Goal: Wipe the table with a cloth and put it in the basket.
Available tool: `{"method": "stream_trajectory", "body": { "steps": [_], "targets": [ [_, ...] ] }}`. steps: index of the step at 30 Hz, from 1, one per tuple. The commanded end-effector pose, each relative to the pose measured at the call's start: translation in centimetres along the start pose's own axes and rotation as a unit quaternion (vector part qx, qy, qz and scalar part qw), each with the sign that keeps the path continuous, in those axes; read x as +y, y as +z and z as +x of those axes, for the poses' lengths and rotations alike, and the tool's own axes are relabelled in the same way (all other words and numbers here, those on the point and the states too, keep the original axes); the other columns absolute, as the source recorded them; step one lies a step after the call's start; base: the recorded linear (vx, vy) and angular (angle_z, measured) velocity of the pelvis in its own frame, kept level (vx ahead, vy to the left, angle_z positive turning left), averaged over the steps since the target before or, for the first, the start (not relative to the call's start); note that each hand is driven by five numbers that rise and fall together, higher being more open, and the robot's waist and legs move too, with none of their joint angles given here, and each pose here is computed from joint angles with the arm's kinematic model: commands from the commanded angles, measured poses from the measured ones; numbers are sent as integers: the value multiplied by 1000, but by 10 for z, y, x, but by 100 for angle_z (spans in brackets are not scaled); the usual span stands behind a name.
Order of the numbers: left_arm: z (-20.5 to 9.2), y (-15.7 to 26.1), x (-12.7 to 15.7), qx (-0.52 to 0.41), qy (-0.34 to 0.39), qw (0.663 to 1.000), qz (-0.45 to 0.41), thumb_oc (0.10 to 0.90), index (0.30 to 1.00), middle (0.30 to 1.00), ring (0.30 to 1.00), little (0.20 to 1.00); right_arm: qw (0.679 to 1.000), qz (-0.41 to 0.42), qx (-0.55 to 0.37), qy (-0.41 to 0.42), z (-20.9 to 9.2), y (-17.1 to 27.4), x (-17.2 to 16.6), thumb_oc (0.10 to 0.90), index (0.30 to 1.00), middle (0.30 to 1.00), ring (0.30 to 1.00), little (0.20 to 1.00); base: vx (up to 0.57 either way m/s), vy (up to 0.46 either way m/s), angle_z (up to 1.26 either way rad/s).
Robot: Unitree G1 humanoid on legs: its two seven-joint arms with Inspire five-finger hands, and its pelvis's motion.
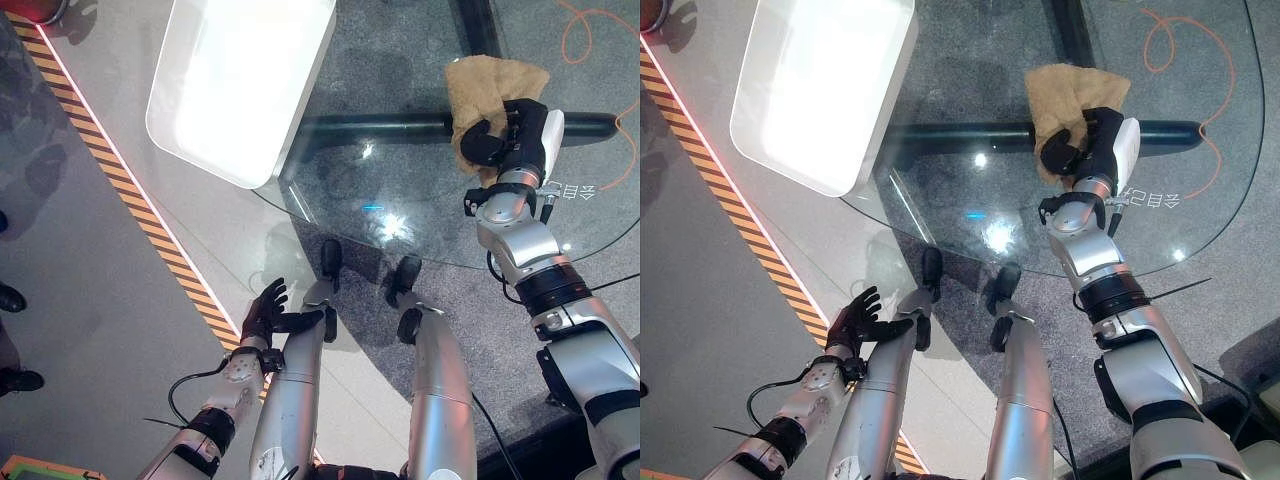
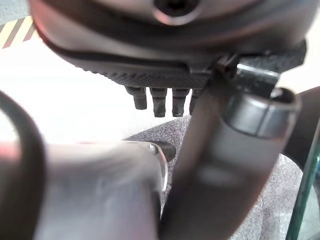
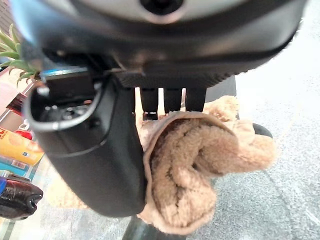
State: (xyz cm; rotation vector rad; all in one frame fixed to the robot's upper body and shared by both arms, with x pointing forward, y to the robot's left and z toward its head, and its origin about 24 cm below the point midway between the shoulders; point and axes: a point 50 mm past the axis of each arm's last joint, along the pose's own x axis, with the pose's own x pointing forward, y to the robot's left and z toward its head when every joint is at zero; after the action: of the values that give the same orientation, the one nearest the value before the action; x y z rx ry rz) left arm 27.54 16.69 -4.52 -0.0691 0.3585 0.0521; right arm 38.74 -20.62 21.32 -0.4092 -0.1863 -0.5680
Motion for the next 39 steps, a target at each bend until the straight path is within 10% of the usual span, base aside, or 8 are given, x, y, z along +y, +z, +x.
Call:
{"method": "stream_trajectory", "body": {
  "steps": [1, 13, 21, 39],
  "targets": [
    [-29, -48, -14, 65, -17, 998, 10, 800, 900, 900, 900, 900, 977, 46, -85, 191, -47, 44, 68, 100, 300, 300, 300, 200, 0, 0, 0],
    [-26, -43, -22, 60, -23, 998, 11, 800, 900, 900, 900, 900, 961, -4, -87, 261, -61, 33, 89, 100, 300, 300, 300, 200, 0, 0, 0],
    [-25, -40, -22, 55, -29, 998, 16, 800, 900, 900, 900, 900, 875, -28, -116, 469, -105, 31, 122, 100, 300, 300, 300, 200, 0, 0, 0],
    [-24, -36, -19, 51, -41, 997, 31, 800, 900, 900, 900, 900, 767, -84, -125, 624, -143, 13, 138, 100, 300, 300, 300, 200, -3, -13, 13]
  ]
}}
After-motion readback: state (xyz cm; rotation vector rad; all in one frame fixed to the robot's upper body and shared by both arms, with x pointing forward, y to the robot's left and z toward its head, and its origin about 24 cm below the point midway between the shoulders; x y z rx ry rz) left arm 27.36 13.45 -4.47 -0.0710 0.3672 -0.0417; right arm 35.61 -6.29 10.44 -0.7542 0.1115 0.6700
